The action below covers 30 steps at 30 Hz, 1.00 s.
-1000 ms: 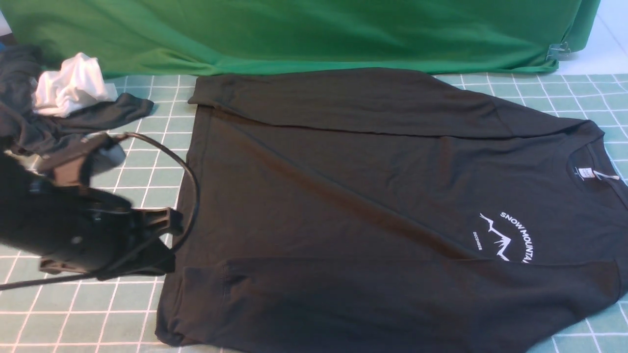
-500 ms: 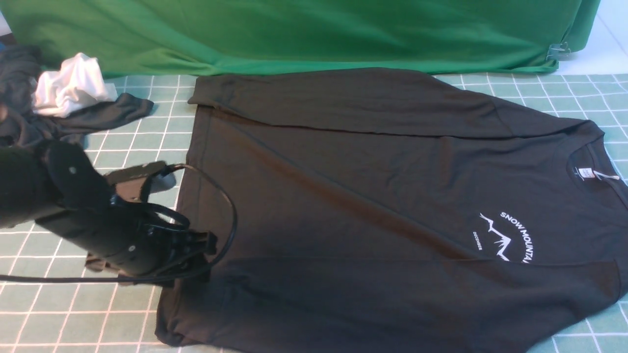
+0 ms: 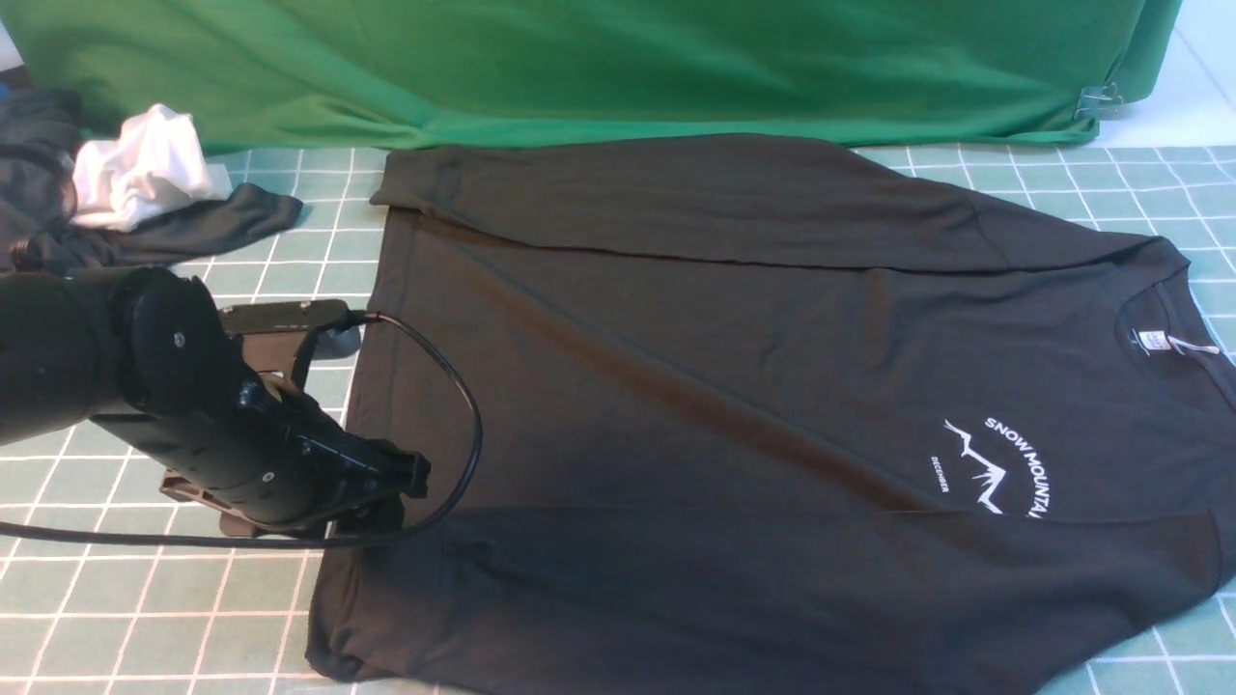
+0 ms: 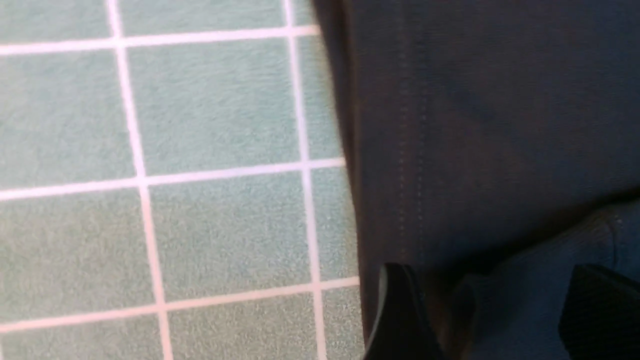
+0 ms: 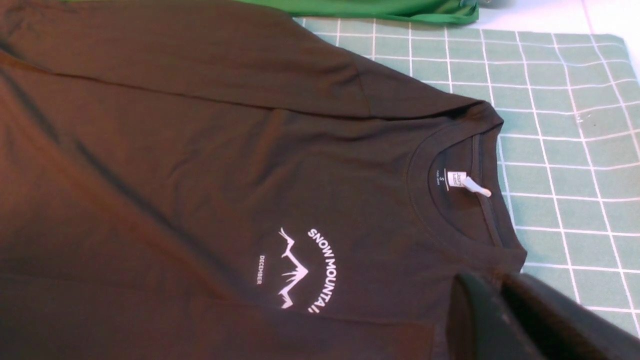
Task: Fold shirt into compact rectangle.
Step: 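Grasp the left edge of the dark T-shirt lying flat on the table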
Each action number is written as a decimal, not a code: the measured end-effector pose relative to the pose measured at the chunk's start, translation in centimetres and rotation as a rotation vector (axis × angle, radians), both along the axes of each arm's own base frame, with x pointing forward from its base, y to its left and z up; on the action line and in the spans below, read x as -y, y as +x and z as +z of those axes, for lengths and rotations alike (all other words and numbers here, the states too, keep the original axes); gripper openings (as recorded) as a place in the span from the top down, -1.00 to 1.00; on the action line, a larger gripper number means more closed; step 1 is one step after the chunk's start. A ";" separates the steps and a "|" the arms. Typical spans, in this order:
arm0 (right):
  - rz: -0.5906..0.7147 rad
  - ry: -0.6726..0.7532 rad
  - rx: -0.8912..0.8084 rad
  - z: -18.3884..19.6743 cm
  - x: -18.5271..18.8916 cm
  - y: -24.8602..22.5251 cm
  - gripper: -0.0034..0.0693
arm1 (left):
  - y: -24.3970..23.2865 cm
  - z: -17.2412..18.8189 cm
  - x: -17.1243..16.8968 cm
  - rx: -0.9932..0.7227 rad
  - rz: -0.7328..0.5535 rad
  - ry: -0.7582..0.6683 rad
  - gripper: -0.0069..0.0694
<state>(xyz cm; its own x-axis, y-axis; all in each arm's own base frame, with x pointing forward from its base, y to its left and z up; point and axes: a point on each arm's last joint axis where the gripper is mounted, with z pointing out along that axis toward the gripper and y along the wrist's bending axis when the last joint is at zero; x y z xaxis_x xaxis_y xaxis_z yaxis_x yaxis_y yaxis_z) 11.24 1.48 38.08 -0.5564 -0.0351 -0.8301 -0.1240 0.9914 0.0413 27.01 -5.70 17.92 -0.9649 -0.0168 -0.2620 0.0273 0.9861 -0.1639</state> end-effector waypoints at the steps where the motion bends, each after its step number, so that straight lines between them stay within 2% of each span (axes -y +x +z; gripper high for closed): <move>1: 0.000 0.000 0.001 0.0 0.0 0.0 0.69 | 0.0 0.0 0.1 -0.007 0.013 -0.011 -0.21; 11: 0.000 0.000 0.001 0.0 0.0 0.0 0.67 | -0.2 -0.2 0.4 -0.040 0.050 -0.055 -0.21; 19: 0.000 0.000 0.001 0.0 0.0 0.0 0.66 | 0.3 -2.3 0.5 -0.103 0.066 -0.053 -0.20; 23: 0.000 0.000 0.001 0.0 0.0 0.0 0.65 | 0.3 -2.3 0.5 -0.095 0.046 -0.048 -0.08; 30: 0.000 0.000 0.001 0.0 0.0 0.0 0.62 | 0.3 -2.3 0.6 -0.090 0.015 -0.049 0.45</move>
